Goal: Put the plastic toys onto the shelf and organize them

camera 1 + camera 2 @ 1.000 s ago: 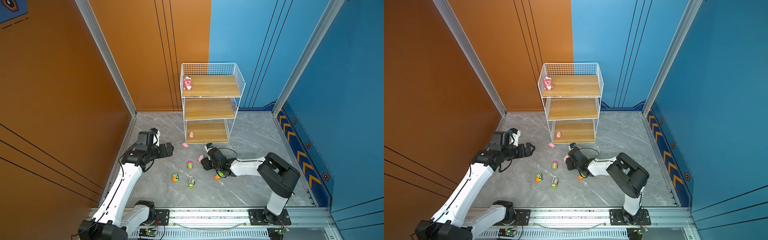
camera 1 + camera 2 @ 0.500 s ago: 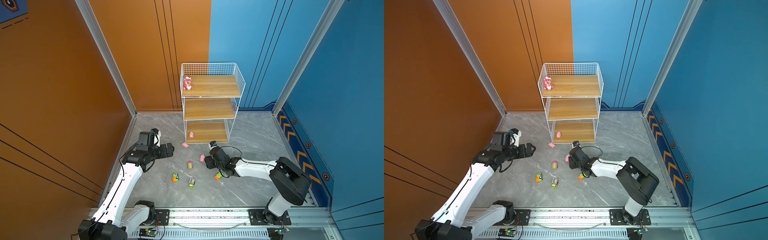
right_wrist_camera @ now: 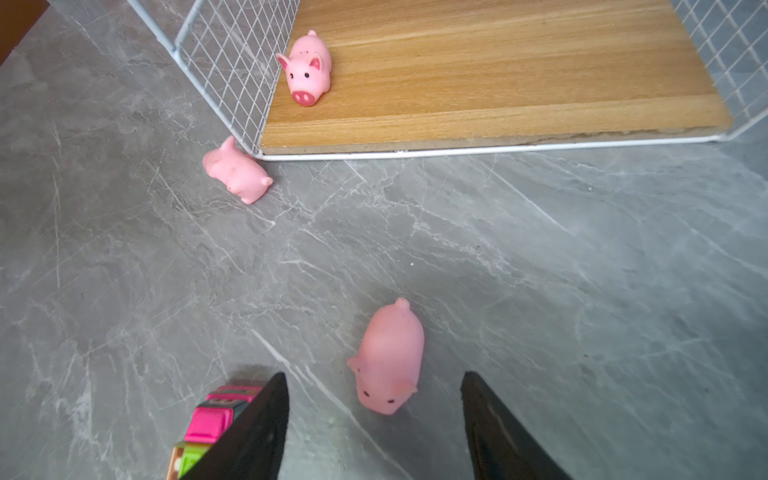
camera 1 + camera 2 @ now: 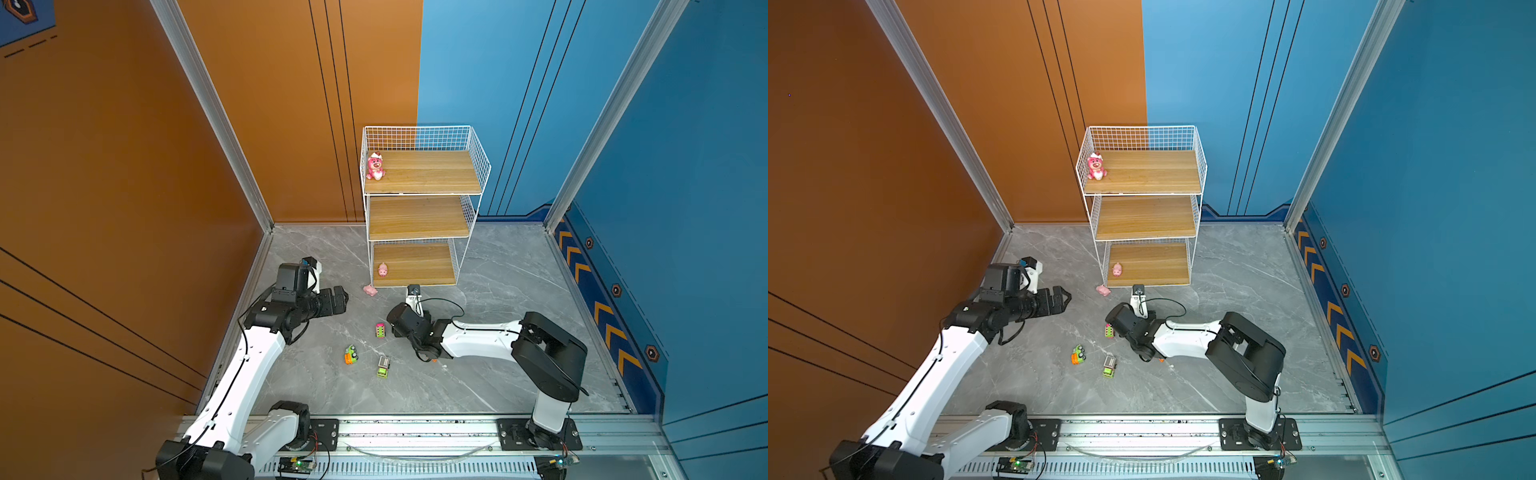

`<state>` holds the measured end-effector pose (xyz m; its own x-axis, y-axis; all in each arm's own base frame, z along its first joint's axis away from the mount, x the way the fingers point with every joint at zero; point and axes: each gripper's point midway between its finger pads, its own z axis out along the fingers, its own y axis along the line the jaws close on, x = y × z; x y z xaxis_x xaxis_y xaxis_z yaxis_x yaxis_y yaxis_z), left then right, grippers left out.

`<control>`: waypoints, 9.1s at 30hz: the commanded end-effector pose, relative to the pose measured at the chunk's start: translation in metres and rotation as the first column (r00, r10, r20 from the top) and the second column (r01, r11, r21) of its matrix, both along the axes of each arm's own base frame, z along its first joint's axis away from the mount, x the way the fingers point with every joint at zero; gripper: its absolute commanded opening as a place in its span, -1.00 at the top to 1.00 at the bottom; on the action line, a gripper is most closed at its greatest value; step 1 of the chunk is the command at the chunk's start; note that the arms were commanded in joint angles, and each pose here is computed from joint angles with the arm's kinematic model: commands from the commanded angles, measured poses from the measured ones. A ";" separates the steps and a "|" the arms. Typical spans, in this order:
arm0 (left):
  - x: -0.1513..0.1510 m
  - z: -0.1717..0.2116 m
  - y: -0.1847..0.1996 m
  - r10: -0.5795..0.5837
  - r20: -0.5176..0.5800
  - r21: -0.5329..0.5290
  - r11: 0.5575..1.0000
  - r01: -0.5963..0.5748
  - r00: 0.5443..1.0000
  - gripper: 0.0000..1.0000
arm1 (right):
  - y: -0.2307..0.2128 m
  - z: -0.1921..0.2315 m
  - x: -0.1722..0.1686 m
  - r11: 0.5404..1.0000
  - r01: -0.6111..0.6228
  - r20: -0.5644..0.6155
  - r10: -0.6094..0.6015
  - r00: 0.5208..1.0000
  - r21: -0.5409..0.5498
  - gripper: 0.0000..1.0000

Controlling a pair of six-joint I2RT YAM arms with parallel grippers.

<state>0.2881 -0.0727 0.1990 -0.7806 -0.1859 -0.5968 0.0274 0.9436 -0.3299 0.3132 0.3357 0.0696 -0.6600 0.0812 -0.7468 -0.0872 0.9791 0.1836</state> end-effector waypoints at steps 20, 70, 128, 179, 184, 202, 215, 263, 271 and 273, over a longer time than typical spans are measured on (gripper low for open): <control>-0.020 0.021 -0.025 -0.166 0.129 0.130 0.980 0.150 0.978 -0.96 | 0.001 -0.031 0.012 0.993 0.088 -0.044 -0.091 0.995 -0.073 -0.12; -0.018 0.009 -0.031 -0.181 0.075 0.103 0.980 0.173 0.981 -0.96 | -0.009 0.009 0.120 0.993 -0.093 -0.025 0.091 0.996 -0.073 0.54; -0.013 0.007 -0.018 -0.130 0.070 0.116 0.986 0.121 0.989 -0.96 | -0.020 0.016 0.142 0.997 -0.052 0.035 0.054 0.998 -0.054 -0.35; -0.005 -0.004 -0.003 -0.068 0.028 0.112 0.992 0.064 0.997 -0.96 | 0.101 -0.035 0.107 0.818 -0.553 -0.072 0.549 0.832 -0.155 -0.15; -0.005 -0.004 -0.003 -0.068 0.028 0.109 0.992 0.065 0.997 -0.96 | 0.098 -0.035 0.112 0.828 -0.530 -0.064 0.528 0.847 -0.181 0.12; -0.006 -0.003 -0.003 -0.067 0.032 0.106 0.992 0.064 0.997 -0.96 | 0.069 -0.007 0.073 0.838 -0.497 -0.012 0.507 0.862 -0.225 0.64; -0.006 -0.003 -0.003 -0.065 0.030 0.104 0.993 0.062 0.997 -0.96 | -0.032 -0.014 0.023 0.735 -0.434 -0.156 0.418 0.895 -0.520 0.63; -0.009 0.003 -0.008 -0.084 0.053 0.102 0.992 0.078 0.995 -0.96 | -0.031 0.012 -0.016 0.854 -0.472 -0.147 0.450 0.881 -0.220 -0.13; -0.009 0.001 -0.008 -0.084 0.046 0.103 0.992 0.079 0.995 -0.96 | -0.049 -0.008 -0.003 0.928 -0.336 -0.180 0.308 0.934 -0.159 -0.13; -0.008 0.001 -0.008 -0.083 0.045 0.103 0.992 0.078 0.996 -0.96 | -0.062 -0.012 0.001 0.943 -0.285 -0.180 0.255 0.950 -0.173 -0.13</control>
<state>0.2818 -0.0775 0.2019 -0.7548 -0.0579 -0.6534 0.1139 0.9694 -0.2174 0.3081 0.2915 0.0677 -0.7057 -0.3331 -0.6253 -0.4400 0.8978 0.0182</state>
